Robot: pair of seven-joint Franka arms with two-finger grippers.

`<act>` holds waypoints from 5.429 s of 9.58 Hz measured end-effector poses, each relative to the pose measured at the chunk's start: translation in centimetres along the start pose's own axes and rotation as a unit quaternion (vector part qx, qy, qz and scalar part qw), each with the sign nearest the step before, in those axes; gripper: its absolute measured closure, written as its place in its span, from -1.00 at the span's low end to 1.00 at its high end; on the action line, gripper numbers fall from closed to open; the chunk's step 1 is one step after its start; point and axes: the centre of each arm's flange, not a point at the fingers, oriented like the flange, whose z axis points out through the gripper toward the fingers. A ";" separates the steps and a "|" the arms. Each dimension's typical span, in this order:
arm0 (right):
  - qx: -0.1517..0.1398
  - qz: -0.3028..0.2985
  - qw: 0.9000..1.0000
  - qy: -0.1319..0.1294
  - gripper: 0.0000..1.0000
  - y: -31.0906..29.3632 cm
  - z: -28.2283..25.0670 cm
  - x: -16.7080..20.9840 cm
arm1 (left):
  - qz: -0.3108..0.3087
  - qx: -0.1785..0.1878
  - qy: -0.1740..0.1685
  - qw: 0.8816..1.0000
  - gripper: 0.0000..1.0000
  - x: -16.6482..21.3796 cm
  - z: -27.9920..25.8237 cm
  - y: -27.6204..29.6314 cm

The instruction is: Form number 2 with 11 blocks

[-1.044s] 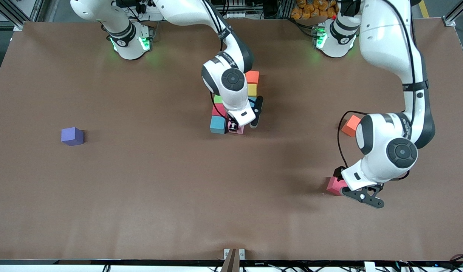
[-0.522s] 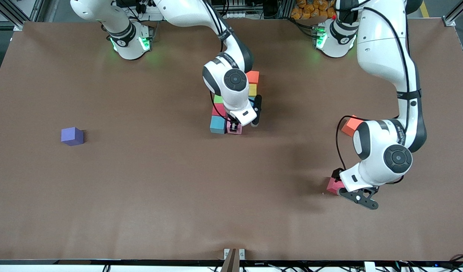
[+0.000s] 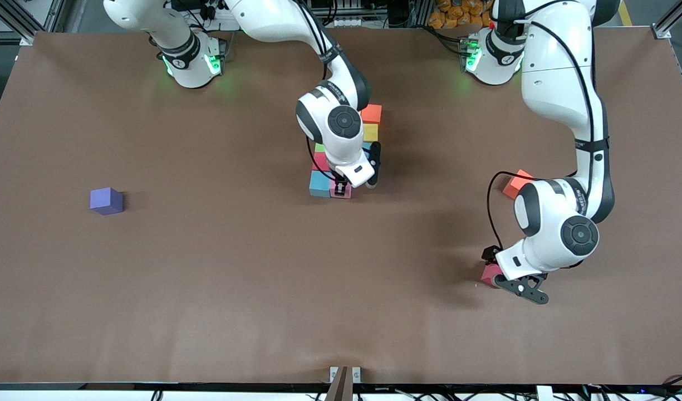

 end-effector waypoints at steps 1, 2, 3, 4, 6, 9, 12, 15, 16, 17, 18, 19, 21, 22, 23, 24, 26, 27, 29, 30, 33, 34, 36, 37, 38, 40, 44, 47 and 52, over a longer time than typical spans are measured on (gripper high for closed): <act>-0.004 0.001 1.000 0.002 -0.16 0.1 0.3 -0.2 | 0.003 0.002 -0.001 1.000 -1.00 -0.1 0.4 -0.3; -0.008 0.002 1.000 0.004 -0.16 0.2 0.6 -0.3 | 0.007 0.004 0.000 1.000 -1.00 -0.2 0.8 -0.4; -0.009 0.002 1.000 0.005 -0.16 0.2 0.7 -0.4 | 0.009 0.006 0.000 1.000 -1.00 -0.2 1.0 -0.5; -0.009 0.002 1.000 0.006 -0.16 0.2 0.7 -0.4 | 0.009 0.007 -0.001 1.000 -1.00 -0.2 1.3 -0.5; -0.010 0.004 1.000 0.006 -0.18 0.1 0.8 -0.4 | 0.009 0.010 -0.001 1.000 -1.00 -0.2 1.9 -0.5; -0.008 0.011 1.000 0.005 -0.98 0.1 0.9 -0.4 | 0.002 0.002 0.002 1.000 -1.00 -0.3 2.9 -0.3; -0.006 0.012 1.000 0.004 -1.00 0.0 0.8 -0.4 | 0.002 0.003 -0.001 1.000 -0.81 -0.4 3.4 -0.3; 0.010 0.012 1.000 -0.003 -1.00 -0.2 -0.6 -0.5 | 0.016 0.003 -0.003 1.000 -0.24 -0.4 3.7 -0.2; 0.015 0.013 1.000 -0.002 -1.00 -0.2 -1.7 -0.6 | 0.021 0.003 -0.003 1.000 -0.24 -0.3 3.7 0.0; 0.020 0.015 1.000 0.001 -1.00 -0.1 -3.0 -0.8 | 0.030 0.003 -0.002 1.000 -0.24 -0.2 3.7 0.2; 0.026 0.020 0.999 0.004 -1.00 0.3 -4.8 -1.3 | 0.050 0.002 -0.001 0.999 -0.24 0.0 3.5 0.6; 0.031 0.035 0.999 0.003 -1.00 1.2 -6.6 -2.4 | 0.084 0.004 0.002 0.996 -0.24 0.2 3.0 0.9; 0.021 0.088 0.996 -0.006 -1.00 6.1 -9.8 -7.1 | 0.168 0.003 0.005 0.986 -0.24 0.7 1.6 1.8; 0.016 0.117 0.993 -0.011 -1.00 8.8 -11.1 -10.0 | 0.189 -0.004 0.004 0.982 -0.24 0.8 1.1 2.9; 0.016 0.148 0.989 -0.016 -1.00 11.4 -12.2 -13.2 | 0.207 -0.012 0.000 0.978 -0.24 0.8 0.8 4.7; 0.023 0.178 0.984 -0.016 -1.00 13.7 -13.1 -16.5 | 0.226 -0.017 -0.004 0.974 -0.24 0.6 0.5 6.7; 0.035 0.244 0.969 -0.009 -1.00 18.7 -14.5 -24.8 | 0.263 -0.021 -0.013 0.964 -0.24 0.5 -0.5 12.1; 0.036 0.266 0.963 -0.004 -1.00 21.2 -14.8 -29.3 | 0.277 -0.022 -0.016 0.960 -0.24 0.4 -0.9 15.1; 0.035 0.313 0.949 0.008 -1.00 25.0 -15.4 -38.8 | 0.295 -0.035 -0.023 0.955 -0.24 -0.6 -1.3 21.0; 0.033 0.339 0.940 0.014 -1.00 26.4 -15.4 -43.0 | 0.305 -0.037 -0.030 0.951 -0.24 -1.3 -1.2 23.6; 0.052 0.426 0.903 0.026 -1.00 28.3 -13.8 -56.1 | 0.335 -0.018 -0.047 0.941 -0.24 -2.9 -1.4 30.8; 0.064 0.449 0.891 0.031 -1.00 28.2 -13.3 -59.8 | 0.345 -0.015 -0.048 0.937 -0.24 -3.4 -1.2 33.4; 0.068 0.482 0.873 0.042 -1.00 27.8 -14.9 -64.6 | 0.370 -0.013 -0.037 0.928 -0.24 -4.5 -0.6 37.3; 0.078 0.501 0.861 0.048 -1.00 27.0 -16.8 -65.8 | 0.378 -0.012 -0.031 0.925 -0.24 -4.9 -0.3 38.3; 0.093 0.523 0.846 0.043 -1.00 25.9 -18.7 -66.6 | 0.390 -0.010 -0.026 0.920 -0.24 -5.2 0.1 39.1; 0.110 0.551 0.827 0.028 -1.00 24.1 -21.8 -66.8 | 0.428 0.002 -0.019 0.903 -0.24 -5.8 1.3 40.3; 0.082 0.597 0.798 -0.006 -1.00 21.4 -28.7 -62.7 | 0.475 0.016 -0.002 0.880 -0.24 -6.7 2.4 41.6; 0.073 0.622 0.779 -0.017 -1.00 16.6 -36.0 -57.8 | 0.484 0.014 0.005 0.875 -0.24 -7.1 2.7 42.4; 0.073 0.639 0.766 -0.026 -1.00 11.9 -40.7 -54.2 | 0.513 0.015 0.017 0.858 -0.24 -7.3 2.7 43.3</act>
